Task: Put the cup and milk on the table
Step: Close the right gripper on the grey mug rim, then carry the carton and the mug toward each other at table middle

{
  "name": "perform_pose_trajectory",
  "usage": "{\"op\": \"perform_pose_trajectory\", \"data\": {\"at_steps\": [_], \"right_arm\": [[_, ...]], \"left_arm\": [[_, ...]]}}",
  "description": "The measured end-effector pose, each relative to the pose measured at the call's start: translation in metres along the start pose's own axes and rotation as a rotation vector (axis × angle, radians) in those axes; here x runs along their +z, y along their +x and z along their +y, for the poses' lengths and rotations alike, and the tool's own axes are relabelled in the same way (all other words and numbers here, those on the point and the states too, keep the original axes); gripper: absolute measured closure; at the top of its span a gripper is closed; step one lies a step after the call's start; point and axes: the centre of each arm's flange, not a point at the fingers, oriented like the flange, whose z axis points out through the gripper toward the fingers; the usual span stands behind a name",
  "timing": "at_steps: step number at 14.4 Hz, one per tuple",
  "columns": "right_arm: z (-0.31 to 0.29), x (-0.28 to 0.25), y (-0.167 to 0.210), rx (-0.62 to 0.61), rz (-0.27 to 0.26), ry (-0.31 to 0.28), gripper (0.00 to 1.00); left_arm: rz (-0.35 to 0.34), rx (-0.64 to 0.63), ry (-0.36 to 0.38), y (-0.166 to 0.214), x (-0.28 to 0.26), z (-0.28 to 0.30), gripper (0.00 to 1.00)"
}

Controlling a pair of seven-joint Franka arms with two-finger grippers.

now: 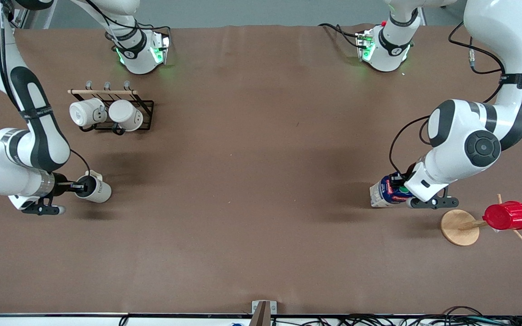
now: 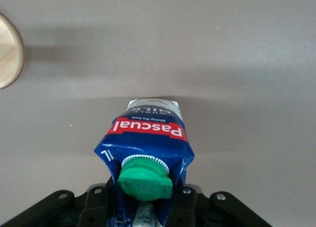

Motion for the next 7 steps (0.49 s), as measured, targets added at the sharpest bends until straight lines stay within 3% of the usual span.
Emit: {"op": "perform_pose_trajectory", "data": {"at_steps": [3,7], "right_arm": [[-0.020,-0.023,0.002,-0.007,-0.012,-0.006,0.95],[-0.101,-0.083,0.010,0.073,-0.034,-0.027,0.95]], "left_arm": [[0.006,0.002,-0.003,0.000,-0.003,0.005,0.59],[0.025,0.014,-0.013,0.002,-0.012,0.018,0.59]]}}
